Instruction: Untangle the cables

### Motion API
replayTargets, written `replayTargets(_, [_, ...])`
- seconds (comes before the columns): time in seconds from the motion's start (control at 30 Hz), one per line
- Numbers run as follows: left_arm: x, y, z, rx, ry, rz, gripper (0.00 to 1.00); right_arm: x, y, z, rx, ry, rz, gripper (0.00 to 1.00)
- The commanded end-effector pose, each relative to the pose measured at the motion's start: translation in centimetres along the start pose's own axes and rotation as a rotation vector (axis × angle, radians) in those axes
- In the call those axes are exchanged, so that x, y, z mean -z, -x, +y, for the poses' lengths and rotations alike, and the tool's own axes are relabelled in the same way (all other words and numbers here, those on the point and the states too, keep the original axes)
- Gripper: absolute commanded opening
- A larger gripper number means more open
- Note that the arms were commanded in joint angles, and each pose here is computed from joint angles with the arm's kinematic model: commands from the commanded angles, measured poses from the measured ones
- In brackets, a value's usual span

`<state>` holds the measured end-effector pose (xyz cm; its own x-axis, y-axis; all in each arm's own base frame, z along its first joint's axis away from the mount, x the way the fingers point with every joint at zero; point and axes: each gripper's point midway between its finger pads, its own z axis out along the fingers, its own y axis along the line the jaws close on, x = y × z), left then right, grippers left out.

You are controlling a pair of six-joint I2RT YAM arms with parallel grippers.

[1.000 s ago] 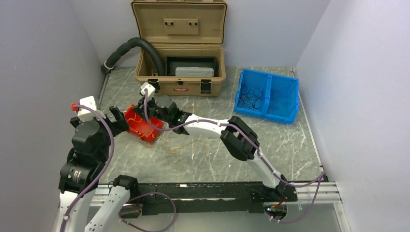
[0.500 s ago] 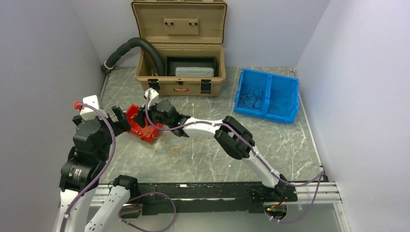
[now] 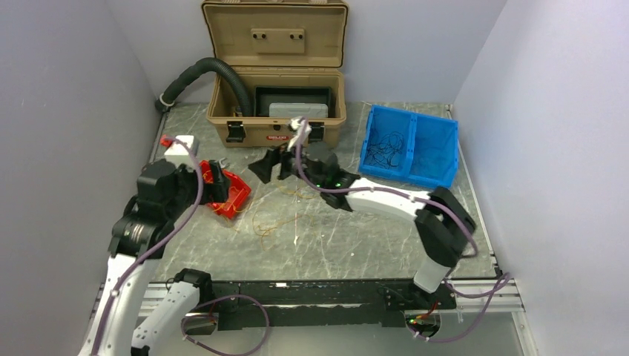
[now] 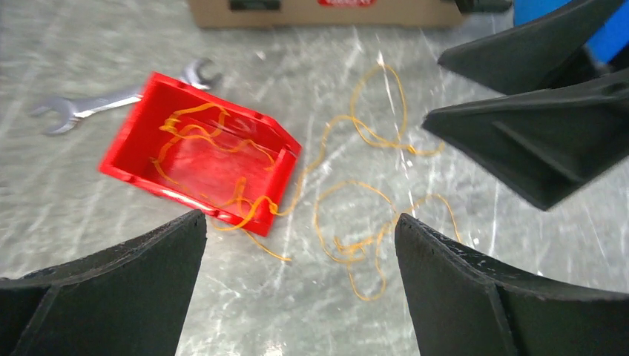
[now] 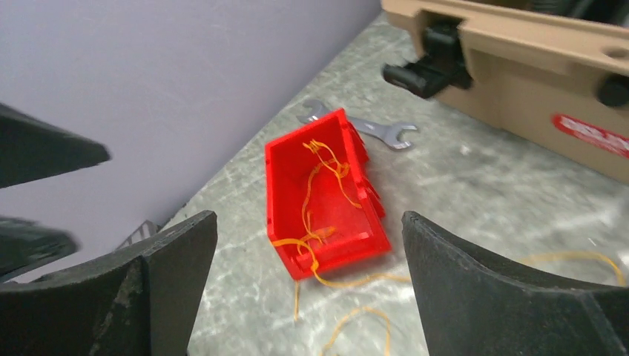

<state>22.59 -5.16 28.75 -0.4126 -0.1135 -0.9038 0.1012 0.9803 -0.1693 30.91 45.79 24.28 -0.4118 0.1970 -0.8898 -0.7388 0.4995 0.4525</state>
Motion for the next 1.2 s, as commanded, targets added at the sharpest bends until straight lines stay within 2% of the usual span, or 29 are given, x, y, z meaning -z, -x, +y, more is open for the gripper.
replayTargets(0.0, [-1.7, -2.0, -3.3, -0.026, -0.197, 0.098, 0.99, 4.9, -1.6, -1.9, -0.052, -0.086, 0.063, 0.97])
replayTargets(0.2, [-2.9, -3.5, -5.6, -0.012, -0.340, 0.147, 0.99, 10.3, -6.8, -5.3, -0.044, -0.255, 0.241, 0.98])
replayTargets(0.4, [-4.2, -5.3, -7.0, -0.021, -0.411, 0.204, 0.97, 12.1, -10.1, -5.8, -0.039, -0.261, 0.338, 0.96])
replayTargets(0.57, [-5.1, -6.3, -6.5, -0.052, -0.356, 0.262, 0.96, 10.3, -12.0, -4.5, -0.045, -0.191, 0.406, 0.93])
replayTargets(0.73, [-4.8, -5.8, -6.0, -0.061, -0.321, 0.241, 0.96, 7.0, -13.8, -3.5, -0.033, -0.133, 0.469, 0.83])
replayTargets(0.87, [-4.5, -5.9, -5.6, -0.071, -0.304, 0.239, 0.96, 5.2, -15.2, -4.7, -0.035, -0.172, 0.481, 0.75])
replayTargets(0.97, [-4.4, -6.0, -5.4, -0.076, -0.294, 0.242, 0.96, 4.3, -16.1, -5.6, -0.032, -0.197, 0.491, 0.61])
replayTargets(1.17, [-4.6, -6.3, -5.2, -0.091, -0.293, 0.253, 0.97, 5.0, -15.2, -4.9, -0.024, -0.165, 0.465, 0.04])
